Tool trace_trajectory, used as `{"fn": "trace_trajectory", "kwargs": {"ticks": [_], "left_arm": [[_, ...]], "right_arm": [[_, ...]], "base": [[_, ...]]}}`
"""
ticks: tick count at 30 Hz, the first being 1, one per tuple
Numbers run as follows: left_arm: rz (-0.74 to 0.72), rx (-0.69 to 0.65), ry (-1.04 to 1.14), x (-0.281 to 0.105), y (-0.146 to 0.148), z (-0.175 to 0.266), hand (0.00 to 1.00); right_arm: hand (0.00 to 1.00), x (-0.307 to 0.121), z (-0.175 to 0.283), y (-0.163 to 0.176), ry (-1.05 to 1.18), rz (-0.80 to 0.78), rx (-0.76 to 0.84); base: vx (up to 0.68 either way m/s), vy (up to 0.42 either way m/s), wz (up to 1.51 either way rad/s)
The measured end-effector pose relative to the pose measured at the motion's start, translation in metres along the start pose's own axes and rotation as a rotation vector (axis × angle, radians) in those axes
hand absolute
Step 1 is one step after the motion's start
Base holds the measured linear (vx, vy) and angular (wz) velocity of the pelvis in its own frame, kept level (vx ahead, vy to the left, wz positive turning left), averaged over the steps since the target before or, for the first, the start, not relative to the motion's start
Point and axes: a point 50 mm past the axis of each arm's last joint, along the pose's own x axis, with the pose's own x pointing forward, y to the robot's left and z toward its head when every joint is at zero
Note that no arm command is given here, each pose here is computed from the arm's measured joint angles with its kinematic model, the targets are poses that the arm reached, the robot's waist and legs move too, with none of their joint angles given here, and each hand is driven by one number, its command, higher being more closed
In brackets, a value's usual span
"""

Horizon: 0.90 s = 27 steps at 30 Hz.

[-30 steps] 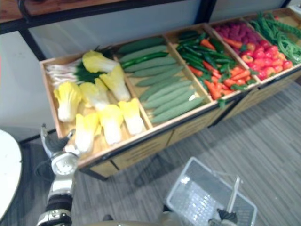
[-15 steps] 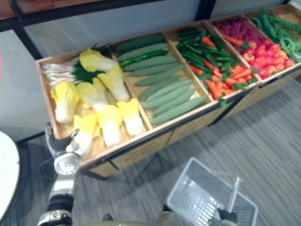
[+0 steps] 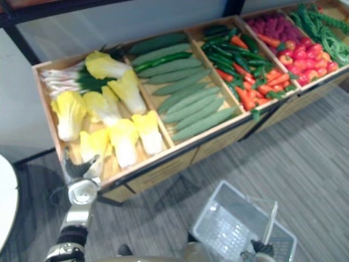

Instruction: Pick vegetable in the basket

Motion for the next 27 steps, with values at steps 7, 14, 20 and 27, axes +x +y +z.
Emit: {"fn": "trace_trajectory", "kwargs": {"ticks": [7,14,20,27], "left_arm": [[-0.035,0.016,0.013,-0.002,-0.006,-0.003,0.0],[-0.06,0.04,0.047,-0.003,-0.007,-0.013,0.0],[-0.054,0.063,0.079,0.001,-0.008,-0.018,0.0],[-0.054,0.1,0.103,0.005,-0.008,-0.023,1.0]], "right_arm": [[1.0,0.001,0.002,-0.002,-0.006,-0.004,-0.002],[1.0,0.002,0.006,-0.001,-0.026,0.0,-0.009],[1.0,0.002,0.007,-0.003,-0.029,-0.009,-0.01],[1.0,0.004,0.013,-0.006,-0.043,-0.019,-0.012]], "base": [[0.02,-0.016,0.0],[-0.01,-0.01,-0.08],[-0.04,-0.02,-0.03],[-0.02,-0.013,-0.04]]}}
